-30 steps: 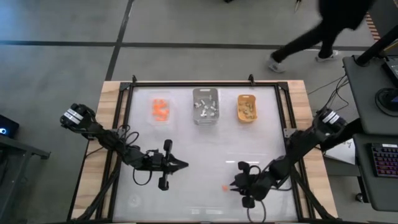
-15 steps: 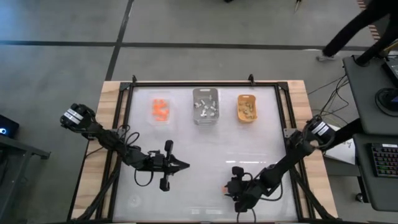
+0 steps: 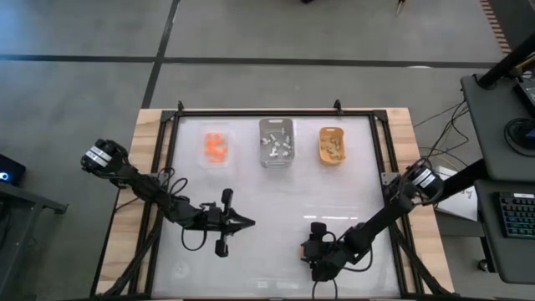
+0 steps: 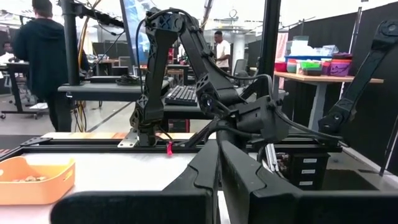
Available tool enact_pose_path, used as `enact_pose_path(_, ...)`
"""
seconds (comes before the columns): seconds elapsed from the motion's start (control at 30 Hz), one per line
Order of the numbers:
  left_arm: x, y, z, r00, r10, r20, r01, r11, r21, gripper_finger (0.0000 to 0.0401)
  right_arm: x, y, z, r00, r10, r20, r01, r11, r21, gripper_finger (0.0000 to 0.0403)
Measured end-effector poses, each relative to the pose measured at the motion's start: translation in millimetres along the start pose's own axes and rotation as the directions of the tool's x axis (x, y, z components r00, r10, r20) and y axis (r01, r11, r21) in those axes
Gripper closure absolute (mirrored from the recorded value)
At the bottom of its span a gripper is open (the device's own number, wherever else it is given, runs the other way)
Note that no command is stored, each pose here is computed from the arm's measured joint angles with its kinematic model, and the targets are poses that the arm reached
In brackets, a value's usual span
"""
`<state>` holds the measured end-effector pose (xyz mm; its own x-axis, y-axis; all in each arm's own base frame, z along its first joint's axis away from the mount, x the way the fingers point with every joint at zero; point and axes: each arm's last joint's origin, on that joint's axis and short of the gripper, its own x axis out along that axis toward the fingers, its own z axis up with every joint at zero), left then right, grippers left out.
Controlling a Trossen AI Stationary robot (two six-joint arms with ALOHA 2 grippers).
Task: Sort Halloween decoration
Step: Put the orange spider toy into the transparent white bin
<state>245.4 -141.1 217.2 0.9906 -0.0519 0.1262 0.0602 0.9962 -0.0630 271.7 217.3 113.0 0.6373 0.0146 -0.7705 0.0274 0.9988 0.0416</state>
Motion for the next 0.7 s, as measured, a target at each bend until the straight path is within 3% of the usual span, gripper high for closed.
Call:
enact_pose_path(0.27,0.0,0.0,-0.6,1.0,0.0,-0.006,0.0,1.0,0.003,0.0401,4.5,0.2,-3.5,1.0,-0.005,-0.011,0.005,1.0,0.004,0.0204)
enact_pose_path(0.7,0.0,0.0,-0.5,1.0,0.001,-0.005,-0.001,1.0,0.002,0.0401,2.2,0.8,-1.6,1.0,0.01,-0.016,-0.01,1.0,0.001,0.0303)
